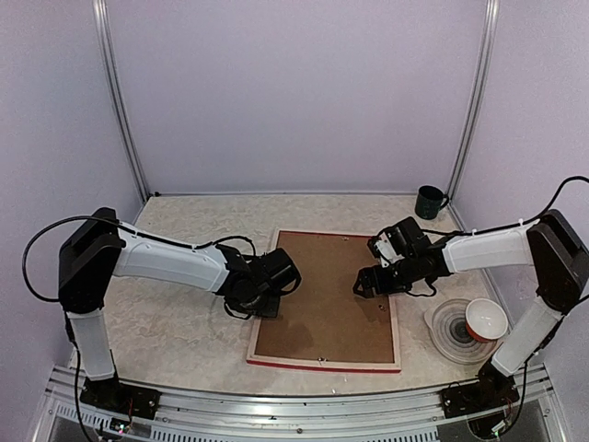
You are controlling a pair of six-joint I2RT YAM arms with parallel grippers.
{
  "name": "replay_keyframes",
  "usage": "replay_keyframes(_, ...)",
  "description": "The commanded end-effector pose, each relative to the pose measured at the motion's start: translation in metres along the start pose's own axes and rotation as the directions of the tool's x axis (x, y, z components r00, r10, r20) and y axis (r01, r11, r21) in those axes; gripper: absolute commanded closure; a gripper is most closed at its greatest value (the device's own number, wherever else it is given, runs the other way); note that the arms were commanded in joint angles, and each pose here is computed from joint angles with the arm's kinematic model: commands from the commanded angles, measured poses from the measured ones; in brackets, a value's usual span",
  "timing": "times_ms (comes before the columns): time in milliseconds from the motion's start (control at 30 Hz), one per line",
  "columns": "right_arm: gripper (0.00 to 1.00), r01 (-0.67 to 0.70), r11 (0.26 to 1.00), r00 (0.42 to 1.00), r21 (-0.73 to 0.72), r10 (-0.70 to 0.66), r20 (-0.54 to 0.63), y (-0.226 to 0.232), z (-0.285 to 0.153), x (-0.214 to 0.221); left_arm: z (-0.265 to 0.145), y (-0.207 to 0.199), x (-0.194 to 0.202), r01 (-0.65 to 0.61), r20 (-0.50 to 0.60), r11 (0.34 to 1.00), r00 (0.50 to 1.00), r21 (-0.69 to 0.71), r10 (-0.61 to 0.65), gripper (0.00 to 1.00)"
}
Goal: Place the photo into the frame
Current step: Press the fastener onto the backboard.
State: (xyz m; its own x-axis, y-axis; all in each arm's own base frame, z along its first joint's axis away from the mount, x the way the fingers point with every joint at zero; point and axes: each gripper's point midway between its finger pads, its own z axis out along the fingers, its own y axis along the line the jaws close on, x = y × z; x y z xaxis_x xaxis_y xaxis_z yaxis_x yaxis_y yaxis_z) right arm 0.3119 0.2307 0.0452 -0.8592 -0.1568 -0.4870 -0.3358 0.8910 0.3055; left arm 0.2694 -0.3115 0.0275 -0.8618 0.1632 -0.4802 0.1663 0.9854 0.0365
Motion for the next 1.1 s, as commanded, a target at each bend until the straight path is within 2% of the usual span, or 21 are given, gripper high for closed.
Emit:
replay_keyframes(0, 0.08, -0.042, 0.999, 0.999, 0.029, 0.042, 0.006, -0.010, -0.002, -0.005, -0.007, 0.019, 0.004, -0.182, -0.027, 0.973, 0.983, -0.143, 0.180, 0.98)
replay_keyframes(33, 0.08, -0.042, 0.999, 0.999, 0.028, 0.042, 0.008, -0.010, -0.003, -0.005, -0.011, 0.021, -0.002, -0.174, -0.004, 0.973, 0.985, -0.152, 0.175, 0.87)
replay_keyframes(167, 0.07, -0.044, 0.999, 0.999, 0.015, 0.044, 0.026, -0.007, -0.009, -0.010, -0.033, 0.022, -0.028, -0.103, 0.084, 0.990, 0.990, -0.098, 0.111, 0.69)
replay_keyframes(367, 0.07, -0.047, 0.999, 0.998, -0.010, 0.047, 0.052, -0.001, -0.019, -0.016, -0.043, 0.028, -0.034, -0.041, 0.110, 0.999, 0.993, -0.032, 0.045, 0.63)
replay_keyframes(600, 0.07, -0.047, 0.999, 0.997, -0.005, 0.047, 0.067, -0.001, -0.025, -0.019, -0.026, 0.015, -0.013, -0.030, 0.035, 0.997, 0.999, 0.064, 0.028, 0.54)
replay_keyframes(700, 0.06, -0.049, 0.999, 0.997, -0.003, 0.049, 0.064, -0.002, -0.025, -0.018, -0.020, 0.008, -0.008, -0.025, 0.020, 0.996, 1.000, 0.087, 0.023, 0.47)
replay_keyframes(833, 0.06, -0.054, 0.999, 0.997, -0.005, 0.054, 0.062, -0.002, -0.024, -0.015, -0.014, -0.001, -0.005, -0.018, 0.007, 0.992, 1.000, 0.121, 0.017, 0.46)
replay_keyframes(1067, 0.06, -0.053, 0.999, 0.997, 0.003, 0.053, 0.064, -0.004, -0.026, -0.014, 0.003, -0.003, 0.008, -0.032, -0.045, 0.994, 0.998, 0.103, 0.037, 0.48)
